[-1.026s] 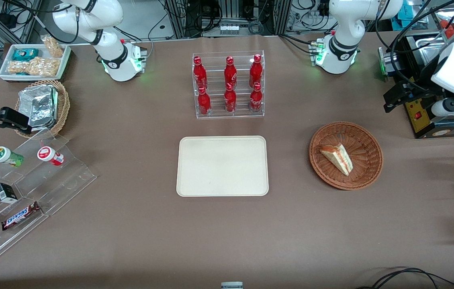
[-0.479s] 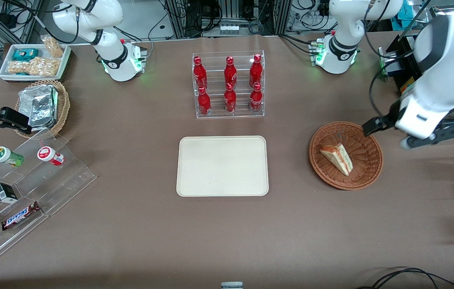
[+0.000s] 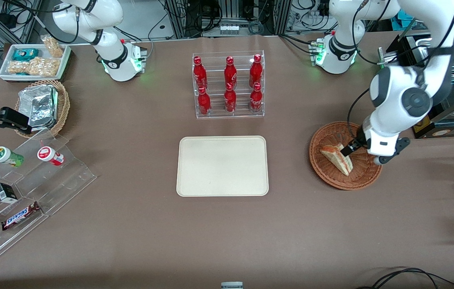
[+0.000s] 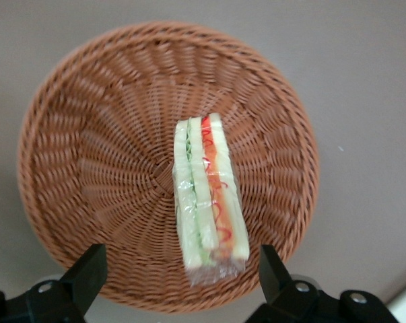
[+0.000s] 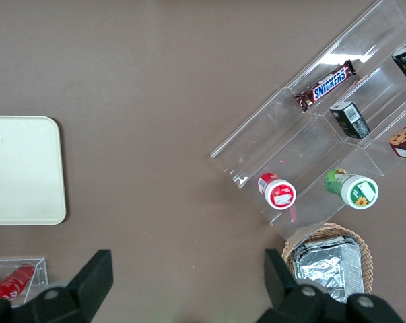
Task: Place sandwich from basket to tray
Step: 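Close the left gripper on the sandwich wedge, then lift the sandwich and carry it over the cream tray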
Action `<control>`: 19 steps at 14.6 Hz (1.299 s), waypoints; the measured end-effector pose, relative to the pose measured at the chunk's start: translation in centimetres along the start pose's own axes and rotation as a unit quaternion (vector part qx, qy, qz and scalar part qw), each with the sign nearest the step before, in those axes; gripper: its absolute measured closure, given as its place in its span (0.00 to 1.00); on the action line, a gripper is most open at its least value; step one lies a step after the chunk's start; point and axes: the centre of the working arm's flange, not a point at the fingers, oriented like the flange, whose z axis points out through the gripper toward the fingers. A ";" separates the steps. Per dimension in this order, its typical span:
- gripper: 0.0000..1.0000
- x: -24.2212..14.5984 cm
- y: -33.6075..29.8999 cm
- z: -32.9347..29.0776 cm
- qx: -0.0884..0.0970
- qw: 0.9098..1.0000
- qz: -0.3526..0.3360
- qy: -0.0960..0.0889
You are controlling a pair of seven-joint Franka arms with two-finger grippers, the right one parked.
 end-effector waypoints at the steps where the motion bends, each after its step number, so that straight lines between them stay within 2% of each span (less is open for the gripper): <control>1: 0.00 -0.2 0.4 0.9 0.001 1.000 -0.019 -0.001; 4: 0.00 -0.8 1.1 3.0 0.011 0.999 -0.039 -0.011; 9: 0.00 -1.1 1.8 5.8 0.016 0.999 -0.036 -0.018; 12: 0.03 -1.2 1.7 6.9 0.024 0.999 -0.036 -0.024; 14: 0.19 -1.2 1.7 7.1 0.025 0.999 -0.037 -0.026; 15: 0.34 -1.1 1.7 7.0 0.025 0.999 -0.037 -0.025; 16: 0.44 -1.1 1.8 6.9 0.023 0.999 -0.037 -0.024; 19: 0.66 -1.0 2.5 5.2 0.020 0.999 -0.029 -0.020</control>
